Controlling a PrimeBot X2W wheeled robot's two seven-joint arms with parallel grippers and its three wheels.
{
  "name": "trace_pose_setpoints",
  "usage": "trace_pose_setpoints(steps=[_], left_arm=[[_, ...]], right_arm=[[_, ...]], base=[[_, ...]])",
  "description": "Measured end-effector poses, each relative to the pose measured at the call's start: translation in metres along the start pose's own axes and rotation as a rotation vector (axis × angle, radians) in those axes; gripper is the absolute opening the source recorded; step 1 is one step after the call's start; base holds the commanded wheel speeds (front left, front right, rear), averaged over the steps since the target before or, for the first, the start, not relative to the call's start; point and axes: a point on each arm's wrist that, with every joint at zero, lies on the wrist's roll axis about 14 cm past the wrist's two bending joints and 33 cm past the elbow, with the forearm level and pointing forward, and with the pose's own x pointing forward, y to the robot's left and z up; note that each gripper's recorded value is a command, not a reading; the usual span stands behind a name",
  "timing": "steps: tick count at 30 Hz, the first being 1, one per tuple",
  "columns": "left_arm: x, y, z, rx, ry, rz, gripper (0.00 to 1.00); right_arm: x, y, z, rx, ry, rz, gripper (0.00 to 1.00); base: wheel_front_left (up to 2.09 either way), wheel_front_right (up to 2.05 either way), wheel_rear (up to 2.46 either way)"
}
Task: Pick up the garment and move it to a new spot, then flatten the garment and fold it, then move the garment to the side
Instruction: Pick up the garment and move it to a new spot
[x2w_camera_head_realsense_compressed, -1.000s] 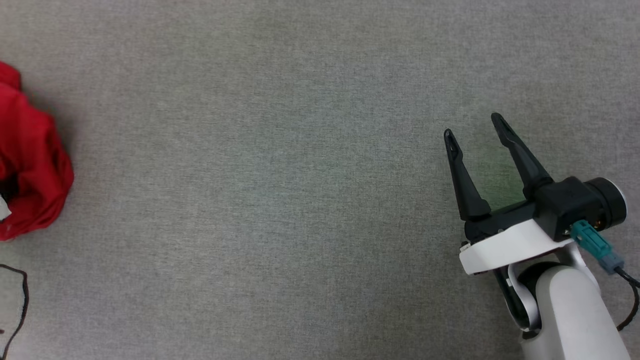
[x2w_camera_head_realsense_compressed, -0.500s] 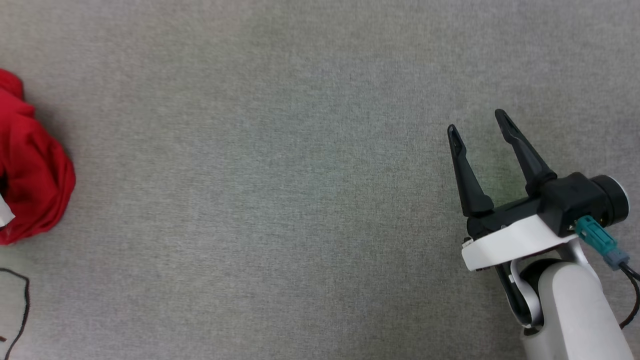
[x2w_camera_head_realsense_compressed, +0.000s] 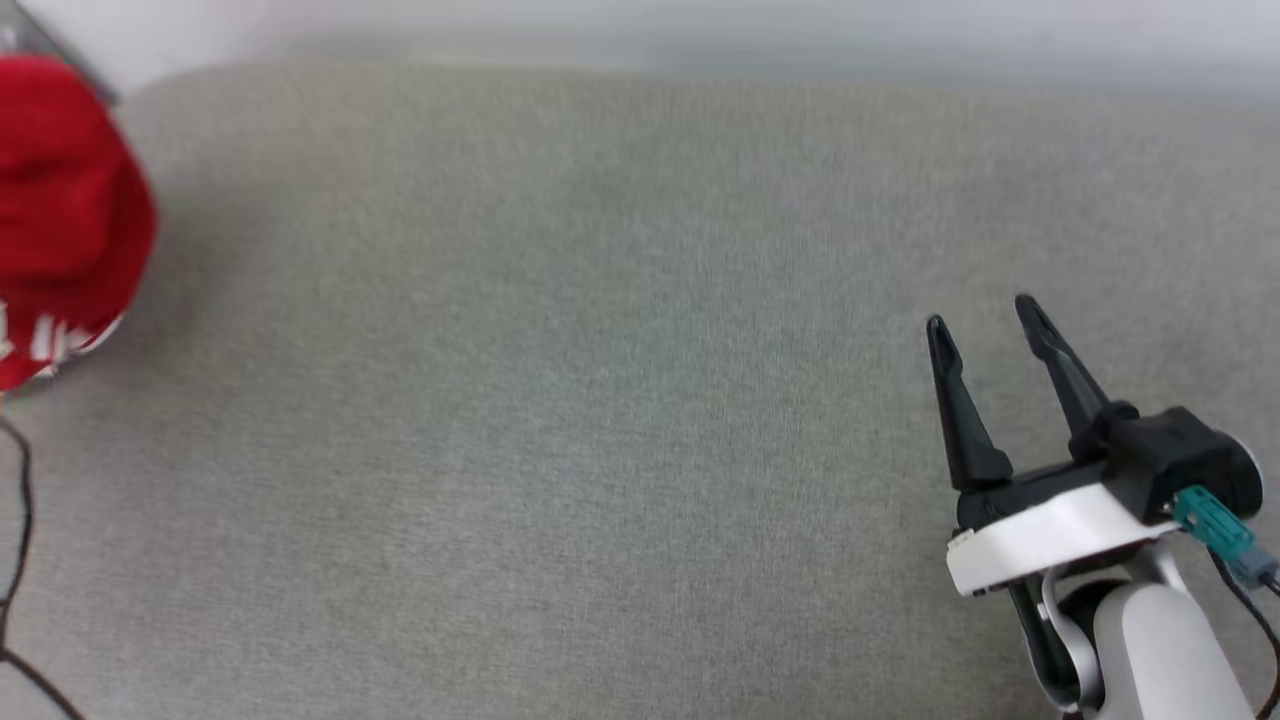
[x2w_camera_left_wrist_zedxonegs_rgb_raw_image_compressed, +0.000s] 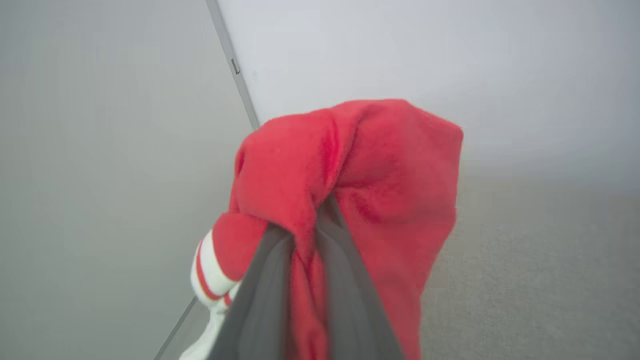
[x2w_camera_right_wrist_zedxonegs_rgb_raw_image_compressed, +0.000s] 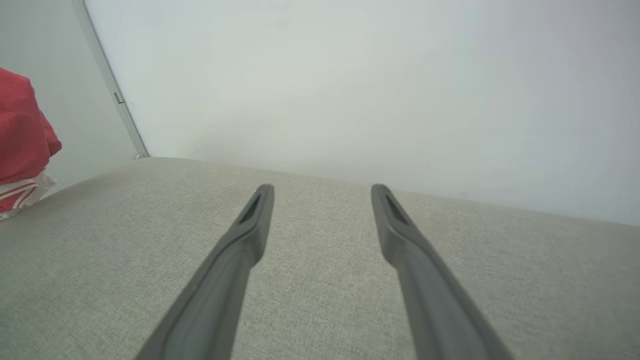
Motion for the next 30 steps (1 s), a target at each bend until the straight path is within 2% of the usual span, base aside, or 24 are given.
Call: trace_pose_setpoints(steps=[6,10,17,24,30], left_arm=[[-0.03,-0.022,0.071,-0.014,-0.272,-0.068,0.0],[-0.052,-0.05,0.105,-0.046,-0.415,-0.14,0.0],[-0.084,-0.141,0.119,-0.138,-0.53,-0.354,0.0],[-0.13,-0.261,0.091,-0.219,-0.464,-0.659,0.0],[-0.183,-0.359,0.03,-0.207,-0.267,-0.96,0.0]], right_arm=[[-0.02,0.003,0.033,-0.012,-0.063,-0.013,1.0],[-0.037,0.0,0.051,-0.023,-0.095,-0.036,1.0],[-0.071,-0.023,0.063,-0.032,-0.109,-0.128,1.0],[-0.103,-0.047,0.065,-0.038,-0.103,-0.226,1.0],[-0.117,-0.063,0.057,-0.023,-0.079,-0.287,1.0]], base=[[0.0,0.0,0.0],[0.0,0.0,0.0],[0.0,0.0,0.0],[0.0,0.0,0.0],[0.0,0.0,0.0]])
